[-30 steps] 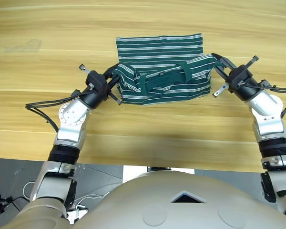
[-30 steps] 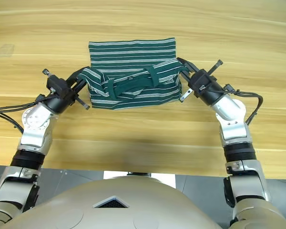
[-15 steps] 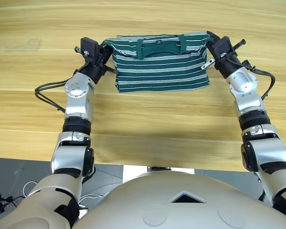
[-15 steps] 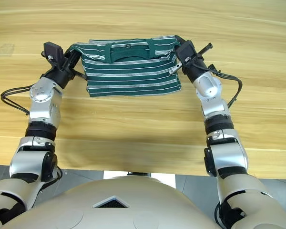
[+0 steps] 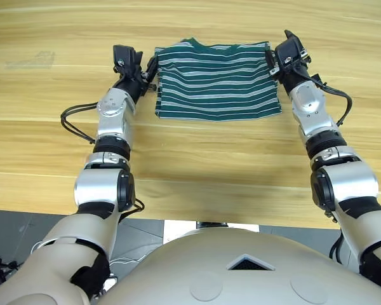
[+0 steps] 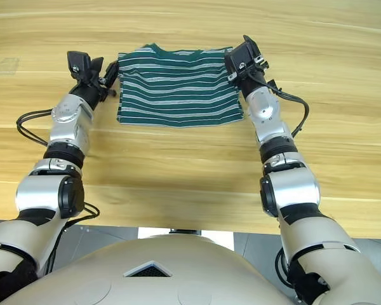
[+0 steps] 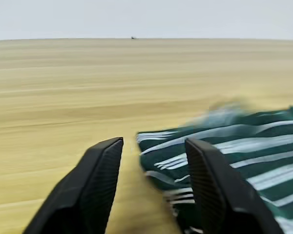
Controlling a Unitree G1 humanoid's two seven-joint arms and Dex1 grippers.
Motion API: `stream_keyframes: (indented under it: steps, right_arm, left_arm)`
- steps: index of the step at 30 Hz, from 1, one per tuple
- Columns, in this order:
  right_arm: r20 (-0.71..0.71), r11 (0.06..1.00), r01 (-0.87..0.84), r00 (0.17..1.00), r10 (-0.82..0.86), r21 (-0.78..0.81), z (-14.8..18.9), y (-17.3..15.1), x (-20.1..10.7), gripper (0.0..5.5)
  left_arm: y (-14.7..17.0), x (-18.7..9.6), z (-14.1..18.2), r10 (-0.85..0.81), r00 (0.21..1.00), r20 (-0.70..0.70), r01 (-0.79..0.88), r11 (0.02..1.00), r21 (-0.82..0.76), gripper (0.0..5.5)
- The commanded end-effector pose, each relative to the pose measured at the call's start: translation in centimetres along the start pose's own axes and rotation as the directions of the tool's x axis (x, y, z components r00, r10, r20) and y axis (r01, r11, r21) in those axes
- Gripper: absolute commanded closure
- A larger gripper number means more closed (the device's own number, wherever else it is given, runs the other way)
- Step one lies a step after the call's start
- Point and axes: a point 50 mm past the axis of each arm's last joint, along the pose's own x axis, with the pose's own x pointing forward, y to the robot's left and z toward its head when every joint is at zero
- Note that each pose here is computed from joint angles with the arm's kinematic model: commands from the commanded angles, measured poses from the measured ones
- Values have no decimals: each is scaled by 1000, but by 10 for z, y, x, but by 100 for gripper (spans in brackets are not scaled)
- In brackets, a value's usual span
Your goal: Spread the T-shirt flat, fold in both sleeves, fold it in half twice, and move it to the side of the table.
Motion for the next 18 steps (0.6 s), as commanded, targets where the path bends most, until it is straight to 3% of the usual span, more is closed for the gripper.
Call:
stream_keyframes:
  steps: [1,3,6,9,13,16,18]
  right_arm:
    - [-192,968,210,964,-182,137,-15,-29,2,210]
    - [-224,951,260,949,-220,167,-24,-35,-5,187]
    - [-55,974,152,988,-145,165,-20,-10,-15,187]
    - [107,990,60,991,-74,129,-7,18,-29,187]
    - [179,989,66,980,-90,134,17,33,-29,187]
    - [193,981,81,974,-115,177,30,33,-28,187]
    - [201,979,94,971,-131,183,33,29,-33,187]
  left_arm:
    - [30,-2,9,219,976,-18,-219,970,-108,247]
    - [52,-13,9,341,940,-4,-334,918,-212,214]
    - [63,-31,10,348,926,148,-294,908,-298,167]
    - [41,-44,5,206,936,286,-162,972,-170,153]
    - [-6,-55,12,-109,922,372,75,992,105,153]
    - [-34,-55,20,-367,876,313,284,917,281,153]
    - [-41,-41,30,-472,852,224,379,854,357,153]
